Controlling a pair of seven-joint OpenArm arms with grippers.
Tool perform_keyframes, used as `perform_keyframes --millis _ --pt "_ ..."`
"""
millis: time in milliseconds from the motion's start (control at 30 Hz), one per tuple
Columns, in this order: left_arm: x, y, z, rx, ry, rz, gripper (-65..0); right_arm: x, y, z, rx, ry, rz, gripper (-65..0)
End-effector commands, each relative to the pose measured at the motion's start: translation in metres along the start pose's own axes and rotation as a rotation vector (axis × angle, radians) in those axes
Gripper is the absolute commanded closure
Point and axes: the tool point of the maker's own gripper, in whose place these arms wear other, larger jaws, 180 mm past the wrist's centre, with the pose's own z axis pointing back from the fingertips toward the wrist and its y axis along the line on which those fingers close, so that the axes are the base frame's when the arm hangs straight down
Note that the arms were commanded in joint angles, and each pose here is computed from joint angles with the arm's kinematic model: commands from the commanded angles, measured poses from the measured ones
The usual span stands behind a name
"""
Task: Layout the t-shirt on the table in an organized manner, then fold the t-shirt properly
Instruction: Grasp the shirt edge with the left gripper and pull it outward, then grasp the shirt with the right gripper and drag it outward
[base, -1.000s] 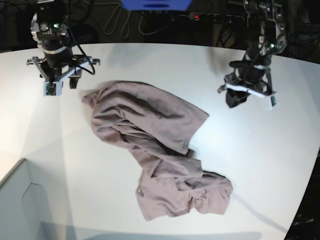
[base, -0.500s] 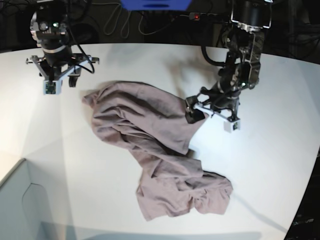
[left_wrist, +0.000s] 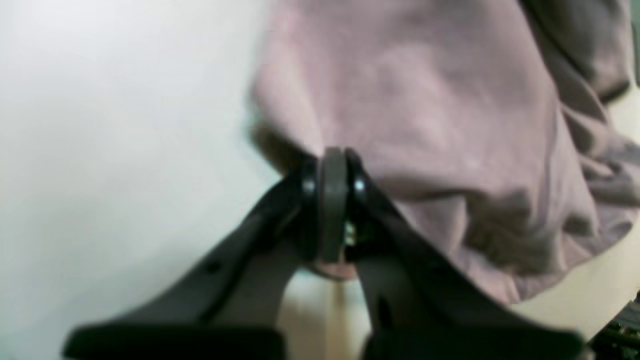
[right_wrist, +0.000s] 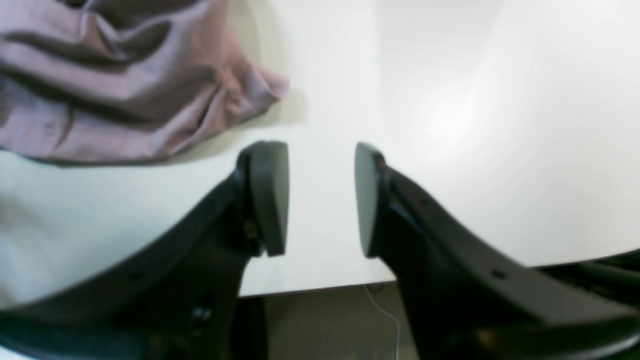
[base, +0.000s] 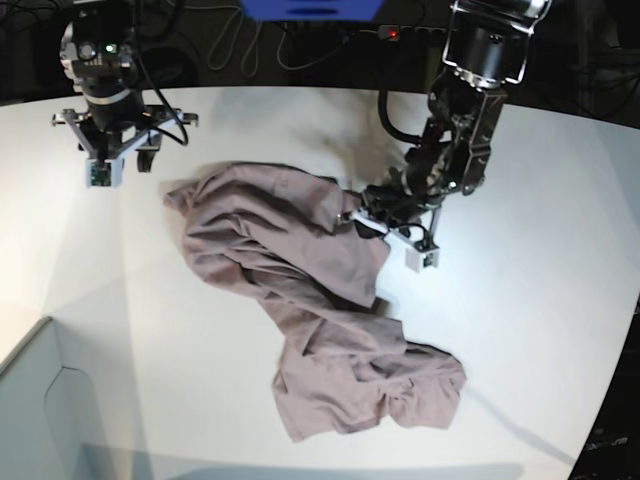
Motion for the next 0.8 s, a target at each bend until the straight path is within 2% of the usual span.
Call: perform_keyframes --millis 0,67,233,533,767 --pt "0.002 -0.002 0.004 0.002 -0.001 -0.006 -1.4 0.01 -0.003 0.002 -0.006 -0.037 0.012 -22.2" --pt "0.008 -0.005 0.018 -0.012 -0.046 0.002 0.0 0.011 -0.003 0.001 -0.006 -0.041 0.011 -22.2" --pt "0.029 0.015 0.078 0.017 -0.211 0.063 -0.1 0.02 -0.002 -0.001 -0.006 -0.062 0.01 -22.2" --pt "0.011 0.053 0.166 0.147 -0.329 0.15 -0.1 0.041 0.007 -0.005 0.013 -0.113 0.001 -22.2" --pt "-0.009 0.084 0.177 0.245 -0.338 0.264 -0.1 0.059 0.065 -0.004 0.163 -0.16 0.041 -22.7"
